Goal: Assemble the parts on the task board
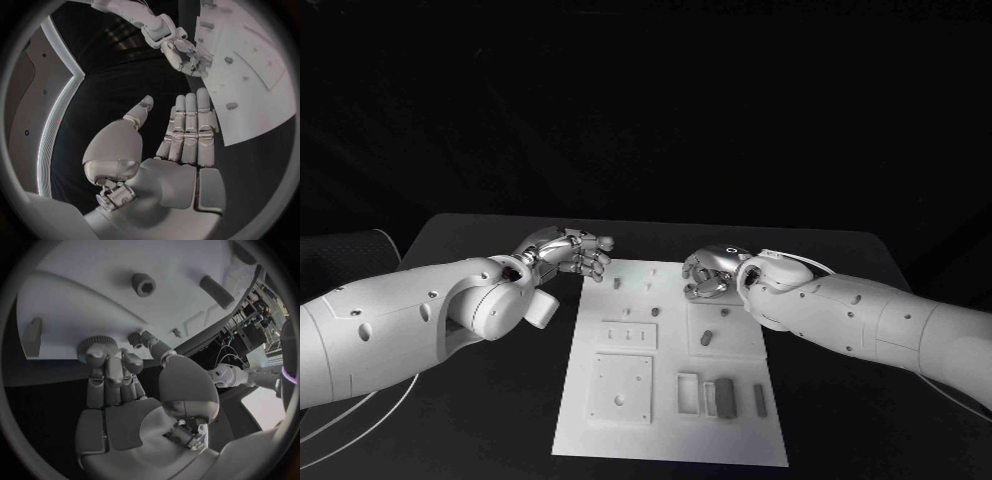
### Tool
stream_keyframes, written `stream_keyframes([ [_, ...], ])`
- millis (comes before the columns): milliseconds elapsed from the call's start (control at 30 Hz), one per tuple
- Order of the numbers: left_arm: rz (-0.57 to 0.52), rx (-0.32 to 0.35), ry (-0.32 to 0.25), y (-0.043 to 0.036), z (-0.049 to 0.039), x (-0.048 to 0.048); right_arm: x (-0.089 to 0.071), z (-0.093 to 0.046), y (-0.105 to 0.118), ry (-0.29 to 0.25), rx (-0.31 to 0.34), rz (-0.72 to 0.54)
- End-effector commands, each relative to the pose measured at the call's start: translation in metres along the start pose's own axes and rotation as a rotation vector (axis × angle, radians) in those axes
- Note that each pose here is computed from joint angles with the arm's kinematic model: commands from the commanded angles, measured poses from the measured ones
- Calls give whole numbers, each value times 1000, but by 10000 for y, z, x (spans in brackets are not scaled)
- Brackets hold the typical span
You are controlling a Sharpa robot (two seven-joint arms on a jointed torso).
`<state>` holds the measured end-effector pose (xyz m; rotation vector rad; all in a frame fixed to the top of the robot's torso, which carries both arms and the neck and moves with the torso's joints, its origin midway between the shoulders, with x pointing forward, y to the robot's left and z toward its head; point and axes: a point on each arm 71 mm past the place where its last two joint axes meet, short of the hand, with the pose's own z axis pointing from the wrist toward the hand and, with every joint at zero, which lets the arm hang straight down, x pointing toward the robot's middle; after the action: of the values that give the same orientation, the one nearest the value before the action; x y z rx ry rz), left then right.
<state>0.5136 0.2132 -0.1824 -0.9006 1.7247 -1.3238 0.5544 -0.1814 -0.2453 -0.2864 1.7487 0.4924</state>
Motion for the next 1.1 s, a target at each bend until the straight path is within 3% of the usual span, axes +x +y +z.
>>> stream_keyframes([
  [33,-8,5,12,-14,2,7,98,-33,-31,46,10,-25],
  [1100,-8,-5,3,2,-7,-38,115,-86,3,23,2,-34],
])
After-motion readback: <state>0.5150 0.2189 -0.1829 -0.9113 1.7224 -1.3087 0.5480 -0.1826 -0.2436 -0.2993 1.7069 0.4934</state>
